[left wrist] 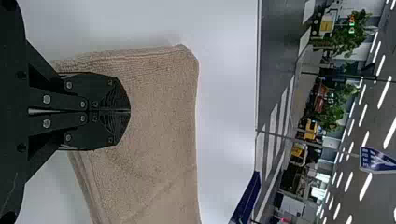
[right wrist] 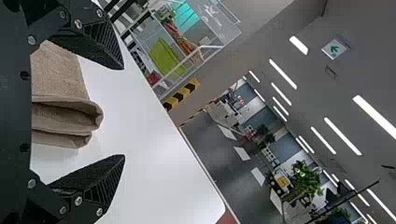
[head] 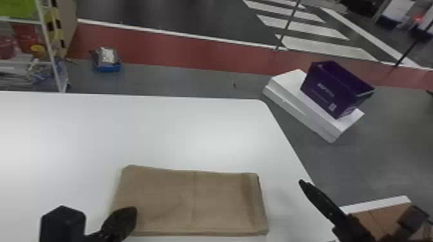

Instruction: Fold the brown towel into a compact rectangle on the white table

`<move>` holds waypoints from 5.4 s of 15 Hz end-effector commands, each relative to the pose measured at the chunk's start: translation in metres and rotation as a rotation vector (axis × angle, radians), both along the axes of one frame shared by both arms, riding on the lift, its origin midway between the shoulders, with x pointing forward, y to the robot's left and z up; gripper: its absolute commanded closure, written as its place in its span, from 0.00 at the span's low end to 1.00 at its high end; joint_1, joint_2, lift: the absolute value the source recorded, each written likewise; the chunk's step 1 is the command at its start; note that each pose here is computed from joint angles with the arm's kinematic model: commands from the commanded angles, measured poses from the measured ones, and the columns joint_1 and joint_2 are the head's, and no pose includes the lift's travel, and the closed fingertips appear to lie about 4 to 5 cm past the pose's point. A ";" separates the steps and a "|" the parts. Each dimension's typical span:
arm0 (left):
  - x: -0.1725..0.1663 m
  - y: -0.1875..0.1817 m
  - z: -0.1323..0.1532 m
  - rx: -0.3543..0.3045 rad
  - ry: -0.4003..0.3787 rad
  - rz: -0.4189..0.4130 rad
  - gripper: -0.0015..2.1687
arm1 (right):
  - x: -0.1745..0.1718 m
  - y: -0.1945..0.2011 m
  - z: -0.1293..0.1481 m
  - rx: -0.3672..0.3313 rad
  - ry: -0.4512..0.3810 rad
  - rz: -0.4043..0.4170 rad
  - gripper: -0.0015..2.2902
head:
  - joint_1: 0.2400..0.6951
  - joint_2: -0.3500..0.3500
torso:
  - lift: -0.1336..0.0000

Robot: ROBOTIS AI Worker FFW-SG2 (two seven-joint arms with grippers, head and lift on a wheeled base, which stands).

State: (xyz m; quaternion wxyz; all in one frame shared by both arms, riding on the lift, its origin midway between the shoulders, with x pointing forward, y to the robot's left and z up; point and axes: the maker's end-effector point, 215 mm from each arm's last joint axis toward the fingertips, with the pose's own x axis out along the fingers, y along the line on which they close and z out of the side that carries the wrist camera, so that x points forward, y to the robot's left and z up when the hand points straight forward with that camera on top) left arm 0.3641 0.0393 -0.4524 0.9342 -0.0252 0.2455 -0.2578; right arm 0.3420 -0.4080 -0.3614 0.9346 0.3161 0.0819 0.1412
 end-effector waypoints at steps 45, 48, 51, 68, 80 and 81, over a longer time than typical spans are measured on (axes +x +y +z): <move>-0.006 0.126 0.032 0.019 -0.006 0.186 0.96 | 0.015 0.088 -0.010 -0.037 0.275 0.115 0.11 | 1.00 0.07 | 0.07; -0.007 0.124 0.024 0.022 0.006 0.179 0.96 | 0.019 0.119 0.000 -0.114 0.324 0.136 0.11 | 1.00 0.13 | 0.07; -0.007 0.125 0.021 0.025 0.011 0.176 0.96 | 0.014 0.140 -0.024 -0.185 0.469 0.151 0.11 | 1.00 0.19 | 0.07; -0.008 0.118 0.020 0.004 0.013 0.153 0.96 | 0.075 0.206 -0.052 -0.394 0.641 0.233 0.13 | 1.00 0.39 | 0.07; -0.010 0.110 0.022 -0.025 0.015 0.127 0.96 | 0.074 0.234 -0.083 -0.425 0.708 0.301 0.13 | 1.00 0.44 | 0.07; -0.010 0.110 0.024 -0.026 0.012 0.127 0.96 | 0.075 0.234 -0.084 -0.428 0.710 0.299 0.13 | 1.00 0.44 | 0.07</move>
